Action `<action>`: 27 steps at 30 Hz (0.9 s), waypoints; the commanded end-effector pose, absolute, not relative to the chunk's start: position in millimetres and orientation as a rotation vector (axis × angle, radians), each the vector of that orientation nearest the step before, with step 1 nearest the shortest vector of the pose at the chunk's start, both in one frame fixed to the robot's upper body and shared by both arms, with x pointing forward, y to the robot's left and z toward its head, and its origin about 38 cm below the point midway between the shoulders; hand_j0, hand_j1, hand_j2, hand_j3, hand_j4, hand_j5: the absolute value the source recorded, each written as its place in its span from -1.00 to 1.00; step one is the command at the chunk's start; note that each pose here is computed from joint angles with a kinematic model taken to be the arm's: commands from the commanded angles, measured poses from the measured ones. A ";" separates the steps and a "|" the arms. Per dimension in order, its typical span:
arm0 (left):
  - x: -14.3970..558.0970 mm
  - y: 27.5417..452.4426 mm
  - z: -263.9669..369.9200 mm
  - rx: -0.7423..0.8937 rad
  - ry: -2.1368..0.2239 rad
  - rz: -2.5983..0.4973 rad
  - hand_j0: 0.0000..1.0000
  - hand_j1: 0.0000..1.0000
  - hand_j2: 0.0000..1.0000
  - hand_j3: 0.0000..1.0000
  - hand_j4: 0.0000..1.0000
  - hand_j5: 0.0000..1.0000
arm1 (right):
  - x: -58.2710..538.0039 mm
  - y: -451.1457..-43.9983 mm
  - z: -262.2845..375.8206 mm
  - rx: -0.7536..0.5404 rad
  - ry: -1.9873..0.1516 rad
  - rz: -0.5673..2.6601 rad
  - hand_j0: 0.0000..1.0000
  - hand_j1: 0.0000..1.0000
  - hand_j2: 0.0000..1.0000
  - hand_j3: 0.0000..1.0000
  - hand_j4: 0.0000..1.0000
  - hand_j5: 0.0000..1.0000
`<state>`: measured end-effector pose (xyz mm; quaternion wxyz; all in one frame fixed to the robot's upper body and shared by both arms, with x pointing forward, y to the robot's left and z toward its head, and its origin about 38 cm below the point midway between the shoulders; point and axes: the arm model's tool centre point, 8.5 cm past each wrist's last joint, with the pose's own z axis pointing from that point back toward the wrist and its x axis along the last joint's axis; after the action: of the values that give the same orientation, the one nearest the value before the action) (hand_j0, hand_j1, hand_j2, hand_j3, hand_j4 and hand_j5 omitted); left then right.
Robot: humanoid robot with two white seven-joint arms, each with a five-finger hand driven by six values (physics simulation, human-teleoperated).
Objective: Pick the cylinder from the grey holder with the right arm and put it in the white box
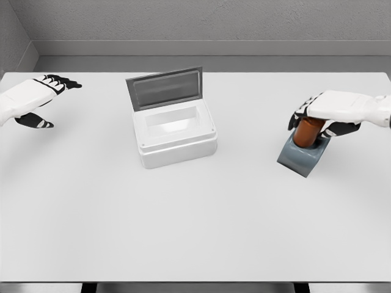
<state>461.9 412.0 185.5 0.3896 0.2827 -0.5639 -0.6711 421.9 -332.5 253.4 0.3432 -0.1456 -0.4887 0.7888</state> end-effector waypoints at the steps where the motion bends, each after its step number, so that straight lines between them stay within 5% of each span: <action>1: 461.9 413.0 186.3 0.719 -1.437 -1.698 1.00 1.00 1.00 1.00 1.00 1.00 | 420.8 -332.1 253.6 -0.373 -1.271 2.065 -0.04 -0.04 -0.04 -0.04 -0.04 -0.04; 27: 461.9 413.0 186.3 0.719 -1.437 -1.698 1.00 1.00 1.00 1.00 1.00 1.00 | 434.0 -306.8 277.1 -0.400 -1.378 2.066 -0.22 -0.22 -0.22 -0.22 -0.22 -0.22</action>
<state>461.8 412.5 185.3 0.3901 0.2829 -0.5634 -0.6711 433.5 -311.5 278.3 0.3092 -0.1566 -0.5160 0.7833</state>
